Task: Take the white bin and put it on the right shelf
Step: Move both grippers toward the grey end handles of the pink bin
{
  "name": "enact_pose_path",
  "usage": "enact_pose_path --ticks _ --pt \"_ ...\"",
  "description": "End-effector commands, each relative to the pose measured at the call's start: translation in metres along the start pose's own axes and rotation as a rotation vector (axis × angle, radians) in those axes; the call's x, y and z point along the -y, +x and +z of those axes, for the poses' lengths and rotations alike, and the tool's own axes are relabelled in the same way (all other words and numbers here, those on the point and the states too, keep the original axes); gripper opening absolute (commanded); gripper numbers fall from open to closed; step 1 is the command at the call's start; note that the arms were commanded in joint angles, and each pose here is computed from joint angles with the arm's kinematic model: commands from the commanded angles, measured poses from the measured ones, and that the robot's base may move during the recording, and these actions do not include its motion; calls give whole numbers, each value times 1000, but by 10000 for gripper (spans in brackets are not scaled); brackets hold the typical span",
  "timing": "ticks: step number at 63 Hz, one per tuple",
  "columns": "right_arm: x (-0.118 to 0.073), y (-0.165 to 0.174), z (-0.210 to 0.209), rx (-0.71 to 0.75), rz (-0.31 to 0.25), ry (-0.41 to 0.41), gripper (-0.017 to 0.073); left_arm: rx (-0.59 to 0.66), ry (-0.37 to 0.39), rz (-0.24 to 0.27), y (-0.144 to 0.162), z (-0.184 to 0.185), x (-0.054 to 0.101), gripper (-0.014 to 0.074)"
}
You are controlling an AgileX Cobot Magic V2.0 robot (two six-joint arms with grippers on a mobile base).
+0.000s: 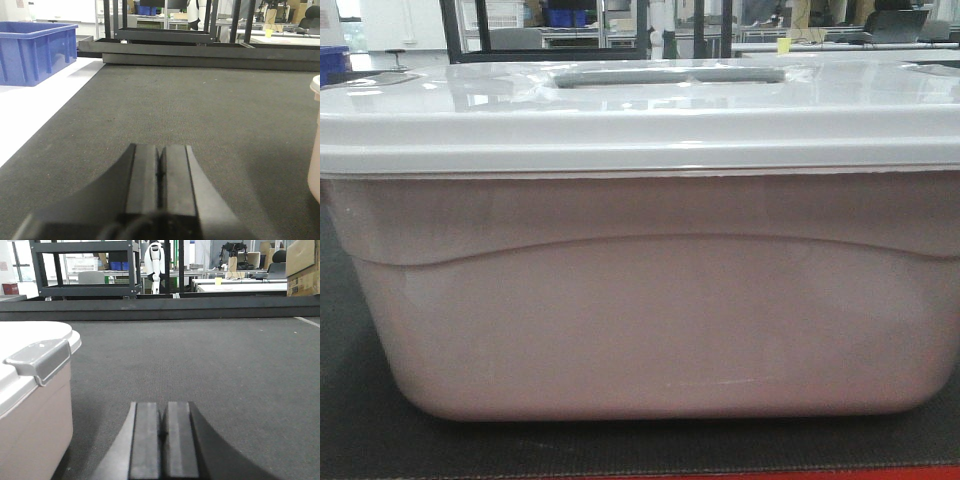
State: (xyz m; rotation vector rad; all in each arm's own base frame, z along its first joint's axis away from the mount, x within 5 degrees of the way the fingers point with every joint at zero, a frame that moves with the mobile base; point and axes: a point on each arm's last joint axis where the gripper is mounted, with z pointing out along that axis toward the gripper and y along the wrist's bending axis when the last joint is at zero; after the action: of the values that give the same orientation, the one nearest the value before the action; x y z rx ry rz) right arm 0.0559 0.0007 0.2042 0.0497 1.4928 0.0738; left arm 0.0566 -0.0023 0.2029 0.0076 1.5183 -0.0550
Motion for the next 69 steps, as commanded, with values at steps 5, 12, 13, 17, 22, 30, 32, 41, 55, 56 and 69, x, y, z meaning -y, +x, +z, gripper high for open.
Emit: enact_pose_path --ticks 5,12,13,17,22,30,32,41,55,56,69 --pt "0 -9 -1 100 -7 -1 69 87 -2 -7 -4 -1 -1 -119" --pt "0 -9 -1 100 -7 -1 69 87 -2 -7 -4 -1 -1 -119" --pt "0 -9 -1 100 -7 -1 69 87 -2 -7 -4 -1 -1 -119" --pt "0 -9 -1 100 -7 -1 69 87 -2 -7 -4 -1 -1 -119" --pt "0 -9 -1 100 -7 -1 69 87 -2 -7 -4 -1 -1 -119" --pt "0 -9 -1 100 -7 -1 69 87 -2 -7 -4 -1 -1 -119" --pt "0 -9 -1 100 -7 -1 69 87 -2 -7 -4 -1 -1 -119" --pt "0 -9 -1 104 -7 -1 69 87 -2 -7 -4 -1 -1 -119" --pt "0 -10 -1 109 -7 -1 69 122 -6 -7 -7 -1 -1 -119" --pt "0 -10 -1 109 -7 -1 69 124 -6 -7 -7 -1 -1 -119" --pt "0 -11 -1 121 -7 -2 69 174 -12 -9 -11 -2 -2 -119"
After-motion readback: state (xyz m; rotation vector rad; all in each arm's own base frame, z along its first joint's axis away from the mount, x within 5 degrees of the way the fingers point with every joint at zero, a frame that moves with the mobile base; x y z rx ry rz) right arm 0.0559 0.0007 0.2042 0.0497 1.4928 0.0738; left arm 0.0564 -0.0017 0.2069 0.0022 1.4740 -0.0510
